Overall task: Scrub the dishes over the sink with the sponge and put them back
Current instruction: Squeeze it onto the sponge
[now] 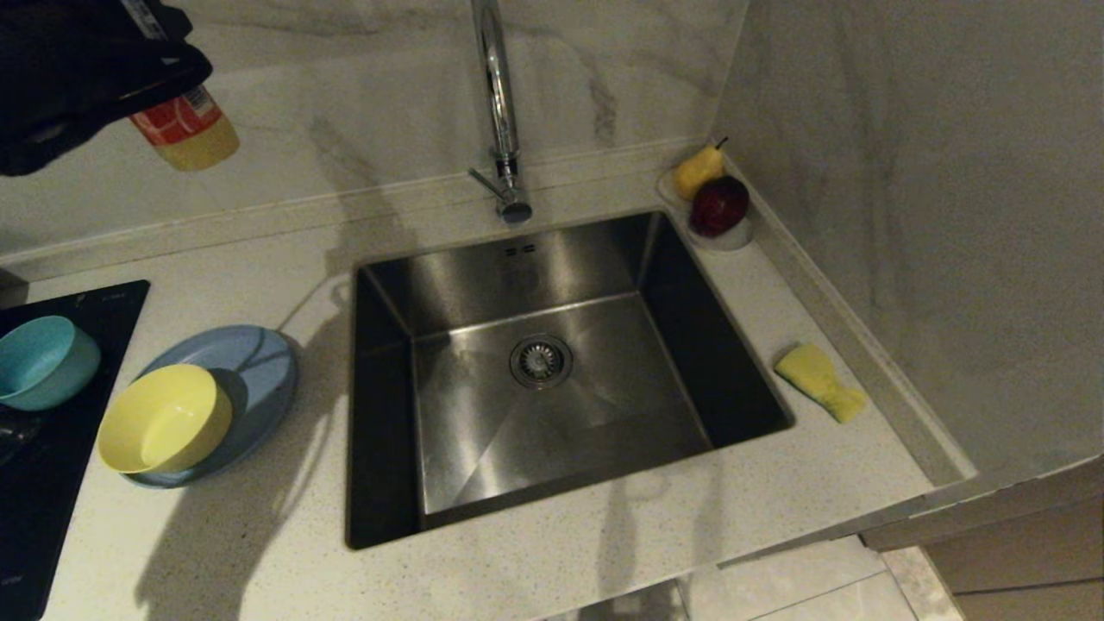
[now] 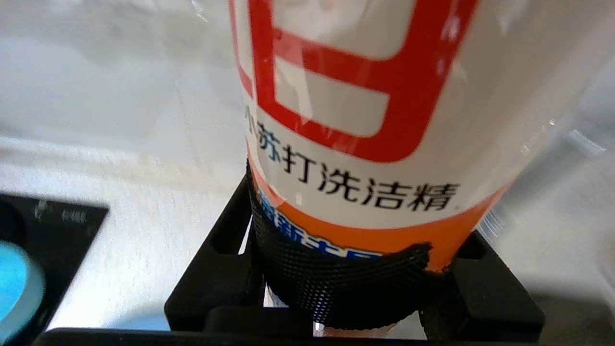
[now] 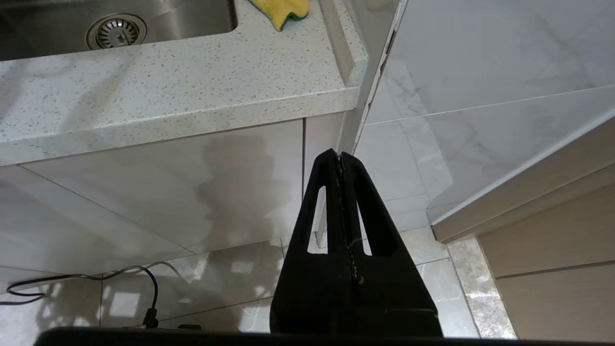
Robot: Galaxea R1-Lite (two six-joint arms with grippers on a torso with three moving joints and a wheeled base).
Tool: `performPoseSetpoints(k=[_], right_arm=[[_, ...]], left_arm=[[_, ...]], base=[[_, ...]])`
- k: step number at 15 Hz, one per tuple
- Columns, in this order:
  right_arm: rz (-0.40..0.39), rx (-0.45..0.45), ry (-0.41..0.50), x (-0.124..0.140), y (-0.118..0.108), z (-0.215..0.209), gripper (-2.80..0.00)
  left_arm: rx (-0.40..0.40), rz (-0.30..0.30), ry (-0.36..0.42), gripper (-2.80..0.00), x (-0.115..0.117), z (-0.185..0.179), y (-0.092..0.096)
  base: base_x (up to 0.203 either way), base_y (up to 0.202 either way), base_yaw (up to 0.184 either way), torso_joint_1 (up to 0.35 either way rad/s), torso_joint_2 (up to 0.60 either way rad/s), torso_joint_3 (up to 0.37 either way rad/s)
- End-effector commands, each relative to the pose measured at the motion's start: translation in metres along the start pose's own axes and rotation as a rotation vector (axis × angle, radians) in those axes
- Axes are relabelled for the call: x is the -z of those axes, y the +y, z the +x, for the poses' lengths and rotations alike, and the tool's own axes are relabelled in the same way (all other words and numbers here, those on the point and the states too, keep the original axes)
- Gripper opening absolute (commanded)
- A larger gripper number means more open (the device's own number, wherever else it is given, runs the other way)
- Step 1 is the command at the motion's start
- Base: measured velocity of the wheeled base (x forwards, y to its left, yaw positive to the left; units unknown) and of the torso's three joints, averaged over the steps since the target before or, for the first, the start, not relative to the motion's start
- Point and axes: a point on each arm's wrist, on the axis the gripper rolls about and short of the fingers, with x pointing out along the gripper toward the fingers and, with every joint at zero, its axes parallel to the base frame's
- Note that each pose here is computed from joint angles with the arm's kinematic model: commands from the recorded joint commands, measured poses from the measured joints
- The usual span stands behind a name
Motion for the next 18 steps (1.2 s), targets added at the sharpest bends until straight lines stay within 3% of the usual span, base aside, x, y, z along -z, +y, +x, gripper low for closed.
performPoseSetpoints(k=[1,4,6,9,14,16,18], right_arm=[[0.0,-0.001,-0.002,0.0,0.0,0.0,-2.8],[-0.002,-0.001,-0.001,0.0,0.0,0.0,-2.8],[0.0,-0.001,-0.002,0.0,0.0,0.0,-2.8],[0.0,-0.001,-0.002,0.0,0.0,0.0,-2.8],[-0.001,-0.001,-0.002,0.0,0.0,0.0,-2.8],[-0.001,-0.002,-0.002,0.0,0.0,0.0,-2.8],[0.0,-0.001,-0.001,0.0,0.0,0.0,-2.8]], left_arm=[[0.104,-0.026,0.017,-2.8,-0.036,-0.061,0.011],[0.244,-0.002,0.055,-2.8,-0.051,-0.097,0.022],[0.337,0.061,0.066,-2.8,-0.055,-0.109,0.021],[0.417,0.135,0.041,-2.8,-0.061,-0.113,0.012],[0.469,0.151,0.054,-2.8,-0.056,-0.09,-0.027],[0.471,0.173,0.061,-2.8,-0.05,-0.074,-0.048],[0.5,0.157,0.048,-2.8,-0.051,-0.065,-0.072]], base=[[0.0,0.0,0.0,0.0,0.0,0.0],[0.0,0.0,0.0,0.0,0.0,0.0],[0.0,0.0,0.0,0.0,0.0,0.0],[0.0,0.0,0.0,0.0,0.0,0.0],[0.0,0.0,0.0,0.0,0.0,0.0],[0.0,0.0,0.0,0.0,0.0,0.0],[0.0,0.0,0.0,0.0,0.0,0.0]])
